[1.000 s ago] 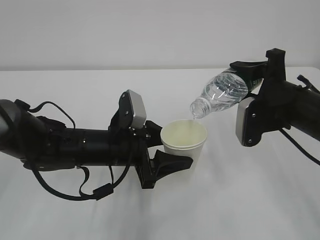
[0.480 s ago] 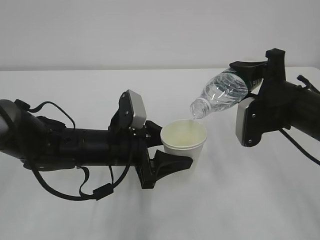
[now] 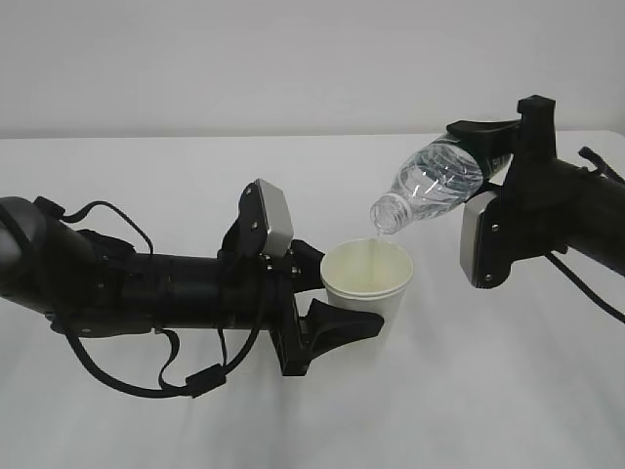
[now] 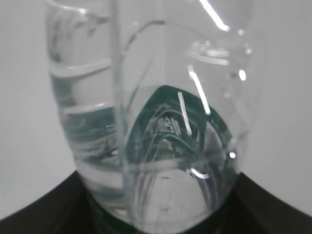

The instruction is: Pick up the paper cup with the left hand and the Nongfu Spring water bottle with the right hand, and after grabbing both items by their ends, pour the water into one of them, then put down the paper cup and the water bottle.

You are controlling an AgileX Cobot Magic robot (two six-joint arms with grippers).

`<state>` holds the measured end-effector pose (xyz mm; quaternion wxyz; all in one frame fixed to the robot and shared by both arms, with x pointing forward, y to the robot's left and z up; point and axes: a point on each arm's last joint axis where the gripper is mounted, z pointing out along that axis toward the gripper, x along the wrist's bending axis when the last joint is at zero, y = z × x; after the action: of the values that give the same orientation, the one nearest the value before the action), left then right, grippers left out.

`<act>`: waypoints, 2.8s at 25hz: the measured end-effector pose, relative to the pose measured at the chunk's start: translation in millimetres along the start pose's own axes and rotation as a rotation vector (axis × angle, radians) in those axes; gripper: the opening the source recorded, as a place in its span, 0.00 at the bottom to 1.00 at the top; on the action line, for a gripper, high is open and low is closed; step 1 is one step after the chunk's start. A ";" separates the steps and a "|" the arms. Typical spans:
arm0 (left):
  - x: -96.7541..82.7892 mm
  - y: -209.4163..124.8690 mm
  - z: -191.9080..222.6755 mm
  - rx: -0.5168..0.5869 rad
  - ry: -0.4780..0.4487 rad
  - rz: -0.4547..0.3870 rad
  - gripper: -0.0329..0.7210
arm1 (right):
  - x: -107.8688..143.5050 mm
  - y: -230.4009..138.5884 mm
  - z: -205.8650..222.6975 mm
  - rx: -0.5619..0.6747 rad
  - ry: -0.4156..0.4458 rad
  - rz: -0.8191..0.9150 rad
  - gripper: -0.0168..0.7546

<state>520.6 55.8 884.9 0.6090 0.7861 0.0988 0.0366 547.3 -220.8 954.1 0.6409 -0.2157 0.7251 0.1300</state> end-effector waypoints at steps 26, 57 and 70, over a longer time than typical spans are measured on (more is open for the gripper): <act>0.3 0.2 0.0 -0.002 0.004 0.002 0.69 | 0.0 1.1 0.1 -0.008 0.000 -0.005 0.60; 0.5 -0.2 0.0 0.002 0.006 0.002 0.69 | -0.1 1.9 0.1 -0.017 -0.001 -0.022 0.60; 0.3 0.2 0.0 -0.003 0.003 0.002 0.69 | 0.0 2.0 0.1 -0.019 0.000 -0.027 0.60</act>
<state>520.9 55.8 885.1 0.6098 0.7854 0.0992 0.0385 546.4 -219.0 953.9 0.6407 -0.2316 0.7208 0.1280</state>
